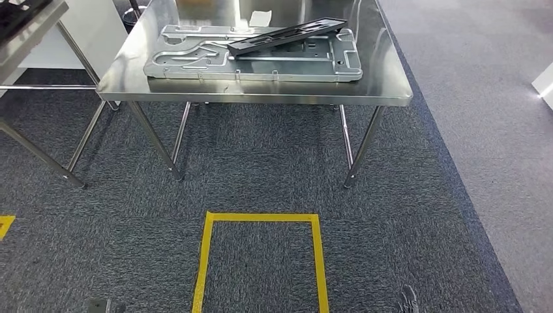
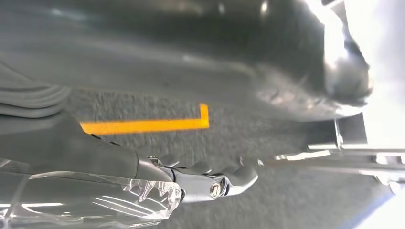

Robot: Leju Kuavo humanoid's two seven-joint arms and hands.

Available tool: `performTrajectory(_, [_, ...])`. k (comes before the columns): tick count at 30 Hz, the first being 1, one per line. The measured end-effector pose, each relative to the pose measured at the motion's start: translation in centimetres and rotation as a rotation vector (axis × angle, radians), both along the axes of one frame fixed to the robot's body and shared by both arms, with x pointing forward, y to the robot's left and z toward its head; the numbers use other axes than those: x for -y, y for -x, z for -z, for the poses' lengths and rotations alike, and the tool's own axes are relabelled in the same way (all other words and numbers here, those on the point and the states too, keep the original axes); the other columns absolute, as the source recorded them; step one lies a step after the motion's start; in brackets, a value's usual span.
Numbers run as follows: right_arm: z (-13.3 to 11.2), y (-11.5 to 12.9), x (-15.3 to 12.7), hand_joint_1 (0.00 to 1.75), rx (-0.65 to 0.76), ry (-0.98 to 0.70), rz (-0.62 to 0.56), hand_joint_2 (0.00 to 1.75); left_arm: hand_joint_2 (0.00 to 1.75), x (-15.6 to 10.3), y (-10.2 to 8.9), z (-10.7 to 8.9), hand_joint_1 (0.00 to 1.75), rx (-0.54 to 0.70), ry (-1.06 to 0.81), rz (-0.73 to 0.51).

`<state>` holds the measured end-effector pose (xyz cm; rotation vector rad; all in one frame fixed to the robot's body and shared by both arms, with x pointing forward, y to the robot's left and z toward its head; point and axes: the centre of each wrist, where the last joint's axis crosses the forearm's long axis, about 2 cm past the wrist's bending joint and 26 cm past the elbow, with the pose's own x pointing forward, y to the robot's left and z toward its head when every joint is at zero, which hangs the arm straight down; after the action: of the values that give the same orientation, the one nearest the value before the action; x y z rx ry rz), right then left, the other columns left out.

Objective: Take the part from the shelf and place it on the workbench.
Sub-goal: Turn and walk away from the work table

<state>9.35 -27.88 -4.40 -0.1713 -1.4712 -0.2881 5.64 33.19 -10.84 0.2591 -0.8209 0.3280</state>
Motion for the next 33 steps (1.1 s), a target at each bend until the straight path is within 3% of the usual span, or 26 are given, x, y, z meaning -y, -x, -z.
performTrajectory(17, [-2.4,-0.6,-0.9,0.00,0.073,0.079,0.033,0.00,0.00,0.8,0.6,0.1,0.00,-0.032,0.005,-0.034])
performTrajectory(33, [-3.8,0.2,-1.1,0.00,0.068,0.261,0.078,0.00,0.00,3.1,1.2,0.3,0.00,-0.133,-0.025,0.070])
